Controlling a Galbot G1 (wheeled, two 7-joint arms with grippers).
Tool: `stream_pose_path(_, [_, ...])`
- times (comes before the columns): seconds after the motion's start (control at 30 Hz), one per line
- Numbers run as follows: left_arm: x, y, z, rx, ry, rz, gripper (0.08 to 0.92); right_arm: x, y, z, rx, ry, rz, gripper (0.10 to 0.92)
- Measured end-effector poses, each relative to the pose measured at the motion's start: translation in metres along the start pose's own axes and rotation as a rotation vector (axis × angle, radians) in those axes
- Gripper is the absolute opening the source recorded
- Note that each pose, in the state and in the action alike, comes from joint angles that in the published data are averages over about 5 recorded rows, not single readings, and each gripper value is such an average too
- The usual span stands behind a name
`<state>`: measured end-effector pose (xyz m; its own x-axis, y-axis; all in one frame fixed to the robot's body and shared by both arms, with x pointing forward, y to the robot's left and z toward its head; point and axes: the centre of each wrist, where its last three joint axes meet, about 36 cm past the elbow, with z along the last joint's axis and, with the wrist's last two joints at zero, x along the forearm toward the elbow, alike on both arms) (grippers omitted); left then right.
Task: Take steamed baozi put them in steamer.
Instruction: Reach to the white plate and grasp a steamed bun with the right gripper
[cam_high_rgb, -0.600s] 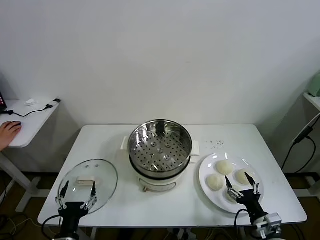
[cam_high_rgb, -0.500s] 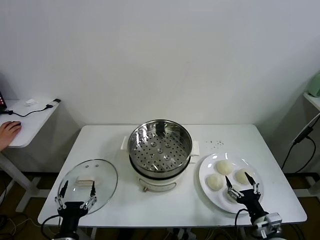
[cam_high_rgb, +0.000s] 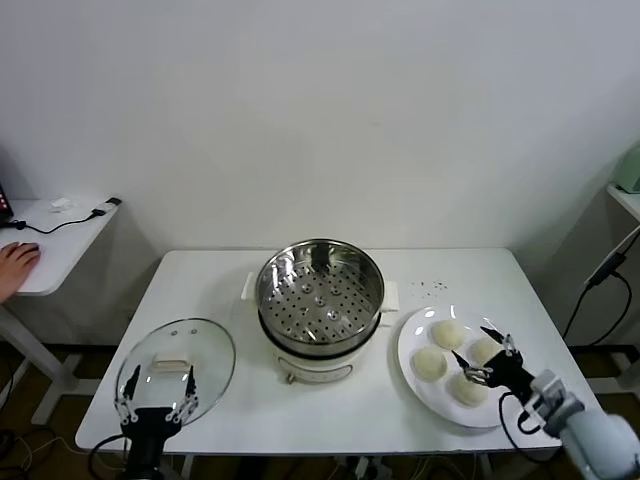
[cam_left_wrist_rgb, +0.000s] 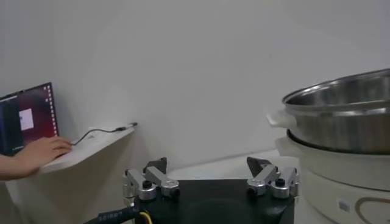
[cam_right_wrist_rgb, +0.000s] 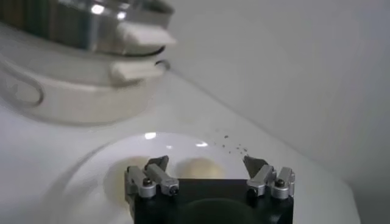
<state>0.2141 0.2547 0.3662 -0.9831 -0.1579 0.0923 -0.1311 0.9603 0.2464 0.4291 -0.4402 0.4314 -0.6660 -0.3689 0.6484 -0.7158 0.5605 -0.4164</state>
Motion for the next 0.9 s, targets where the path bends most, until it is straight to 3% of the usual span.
stream_pose_path(0.43, [-0.001, 0.002, -0.008, 0.023, 0.006, -0.028, 0.823, -0.066, -0.110, -0.075, 0.275, 0.194, -0.355, 0.823])
stream_pose_path(0.9, [0.000, 0.003, -0.008, 0.044, 0.026, -0.044, 0.823, -0.123, -0.157, -0.137, 0.435, 0.431, -0.503, 0.823])
